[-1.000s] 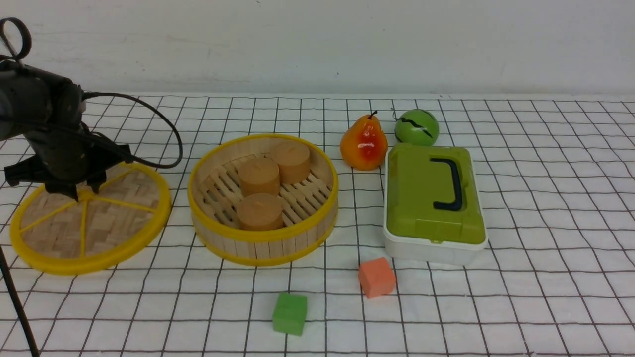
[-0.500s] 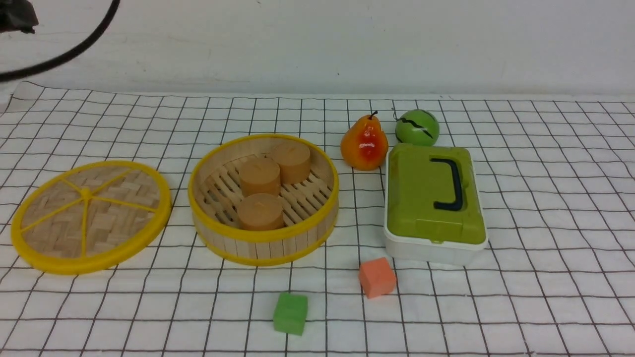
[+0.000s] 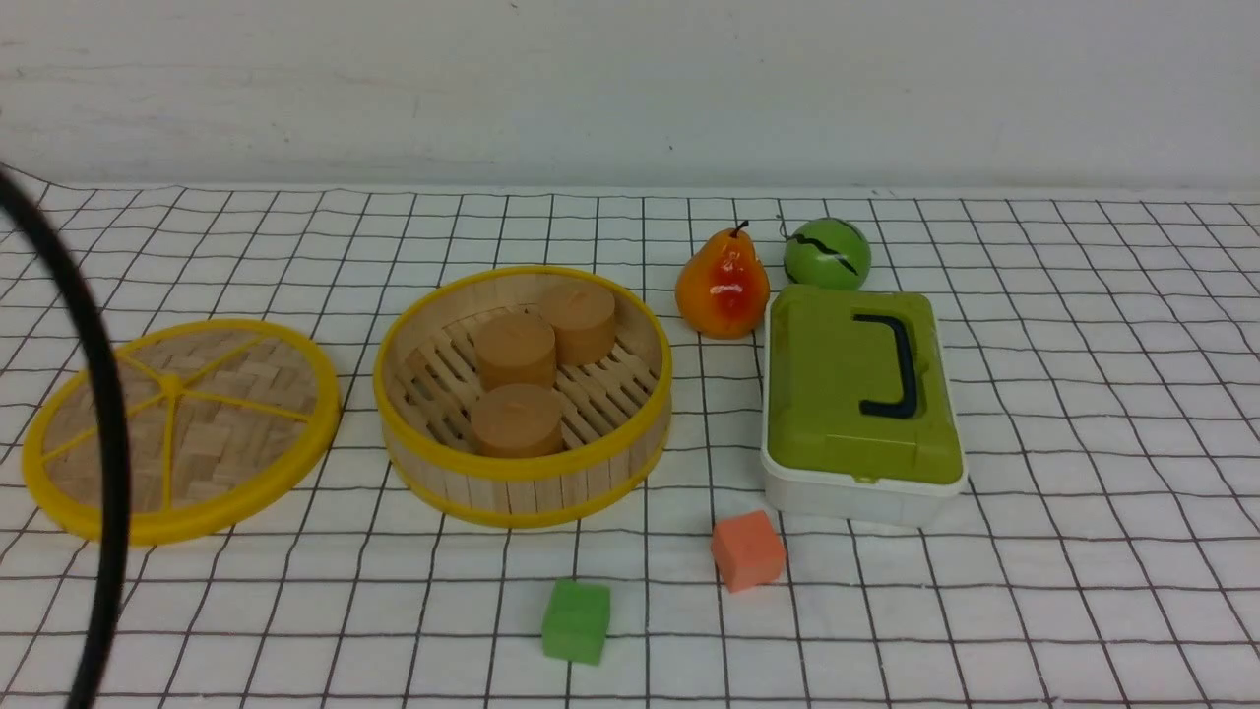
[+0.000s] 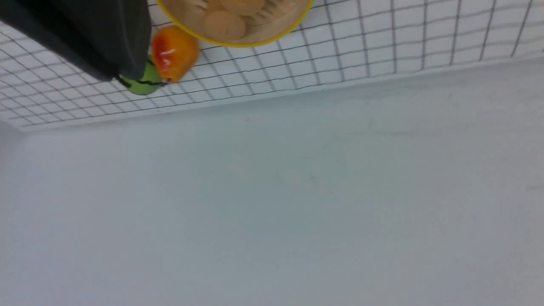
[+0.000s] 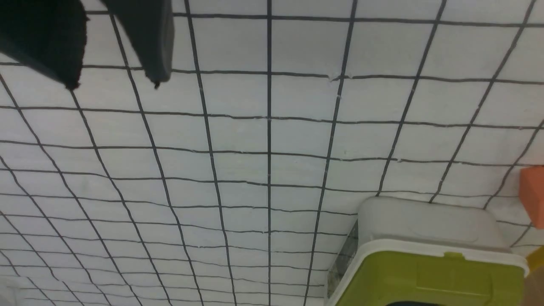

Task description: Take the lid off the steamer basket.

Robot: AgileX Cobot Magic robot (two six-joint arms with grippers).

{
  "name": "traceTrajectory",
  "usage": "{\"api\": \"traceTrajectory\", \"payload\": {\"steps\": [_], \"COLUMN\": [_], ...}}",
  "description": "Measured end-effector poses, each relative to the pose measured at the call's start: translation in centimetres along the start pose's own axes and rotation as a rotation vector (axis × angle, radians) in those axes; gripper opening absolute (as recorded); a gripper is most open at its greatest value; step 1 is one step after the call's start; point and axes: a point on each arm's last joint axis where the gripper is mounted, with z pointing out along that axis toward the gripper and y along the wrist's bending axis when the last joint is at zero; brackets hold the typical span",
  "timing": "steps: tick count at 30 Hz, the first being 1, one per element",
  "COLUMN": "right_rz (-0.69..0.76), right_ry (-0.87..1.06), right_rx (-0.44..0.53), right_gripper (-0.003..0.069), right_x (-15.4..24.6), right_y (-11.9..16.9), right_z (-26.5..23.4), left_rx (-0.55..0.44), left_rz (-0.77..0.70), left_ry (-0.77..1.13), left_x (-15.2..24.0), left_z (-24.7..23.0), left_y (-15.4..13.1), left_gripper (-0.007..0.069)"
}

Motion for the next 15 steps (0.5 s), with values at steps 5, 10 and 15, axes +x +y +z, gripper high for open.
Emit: {"api": "traceTrajectory", "payload": {"steps": [5, 10, 15], "right_rz": [0.0, 0.0, 0.0], "right_ry": [0.0, 0.0, 0.0], "right_rx": [0.0, 0.0, 0.0], "right_gripper": [0.0239, 0.0239, 0.0239], "right_x": [0.0, 0.0, 0.0], "right_y": [0.0, 0.0, 0.0], "right_z": [0.0, 0.0, 0.0], "left_rx": [0.074, 0.112, 0.009], "left_rz": [-0.01, -0.044, 0.013], "left_ry": [-0.045, 0.015, -0.027], "left_x": [1.2, 3.8, 3.9], "left_z": [-1.8, -1.5, -1.3], "left_y": [-1.2, -1.3, -0.4], "left_gripper": [-0.0013, -0.0013, -0.0013]}}
